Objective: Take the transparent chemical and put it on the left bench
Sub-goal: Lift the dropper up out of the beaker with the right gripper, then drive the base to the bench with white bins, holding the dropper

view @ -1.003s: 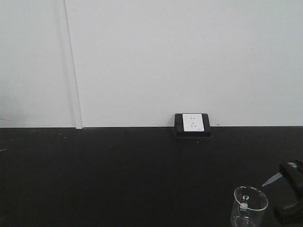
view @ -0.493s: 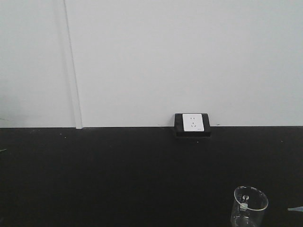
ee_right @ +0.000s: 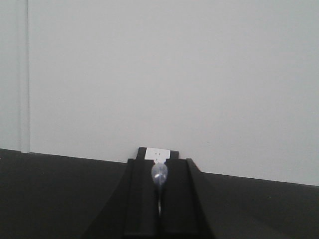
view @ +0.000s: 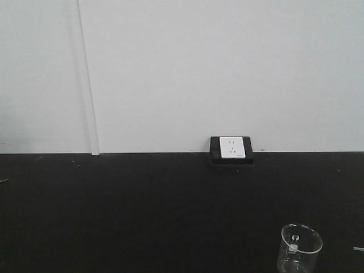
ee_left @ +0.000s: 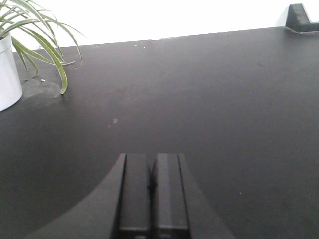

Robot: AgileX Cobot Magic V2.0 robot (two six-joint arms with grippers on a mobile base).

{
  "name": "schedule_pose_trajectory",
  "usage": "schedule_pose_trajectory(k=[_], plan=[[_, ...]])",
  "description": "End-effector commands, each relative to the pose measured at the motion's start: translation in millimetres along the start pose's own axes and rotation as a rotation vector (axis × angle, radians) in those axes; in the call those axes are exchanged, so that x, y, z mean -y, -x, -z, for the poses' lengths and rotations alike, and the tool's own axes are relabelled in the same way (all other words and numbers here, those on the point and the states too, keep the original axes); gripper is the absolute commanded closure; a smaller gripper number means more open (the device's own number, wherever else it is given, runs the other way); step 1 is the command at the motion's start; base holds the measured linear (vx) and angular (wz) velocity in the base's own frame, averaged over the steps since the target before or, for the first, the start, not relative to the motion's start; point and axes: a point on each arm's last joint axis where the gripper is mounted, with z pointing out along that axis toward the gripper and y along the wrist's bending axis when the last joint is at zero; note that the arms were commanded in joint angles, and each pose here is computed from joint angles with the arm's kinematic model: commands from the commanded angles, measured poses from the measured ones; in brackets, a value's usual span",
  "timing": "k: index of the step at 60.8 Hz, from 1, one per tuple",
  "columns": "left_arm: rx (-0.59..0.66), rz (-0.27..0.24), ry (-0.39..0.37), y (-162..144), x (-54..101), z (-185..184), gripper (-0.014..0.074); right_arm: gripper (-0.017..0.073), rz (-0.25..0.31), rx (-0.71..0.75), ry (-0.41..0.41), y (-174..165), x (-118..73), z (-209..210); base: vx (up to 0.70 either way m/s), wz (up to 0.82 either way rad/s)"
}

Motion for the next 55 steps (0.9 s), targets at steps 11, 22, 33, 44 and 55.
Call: schedule_pose_trajectory(k=[11,22,33,44,55], plan=[[0.081,0.009,0.002,2.8,-0.1,1.3,0.0597,0.0562,0.002,0.070,0.033,13.6,-2.3,-1.1,0.00,0.00],[0.081,0.009,0.002,2.8,-0.1,1.3,0.0597,0.0562,0.002,0.070,0.033,13.6,-2.3,-1.1,-0.01,0.01],[0.081,0.009,0.002,2.8,-0.1,1.3,0.0597,0.0562,0.002,0.070,0.033,13.6,-2.3,-1.1,-0.05,-0.02],[0.081,0.009,0.002,2.8,-0.1,1.3,0.0597,0.0562,0.002,0.070,0.033,13.6,-2.3,-1.1,-0.14,-0.04],[0.081,0.009,0.002,2.8,-0.1,1.3,0.0597,0.0562,0.002,0.070,0.033,13.6,-2.3,-1.1,-0.23,-0.03]])
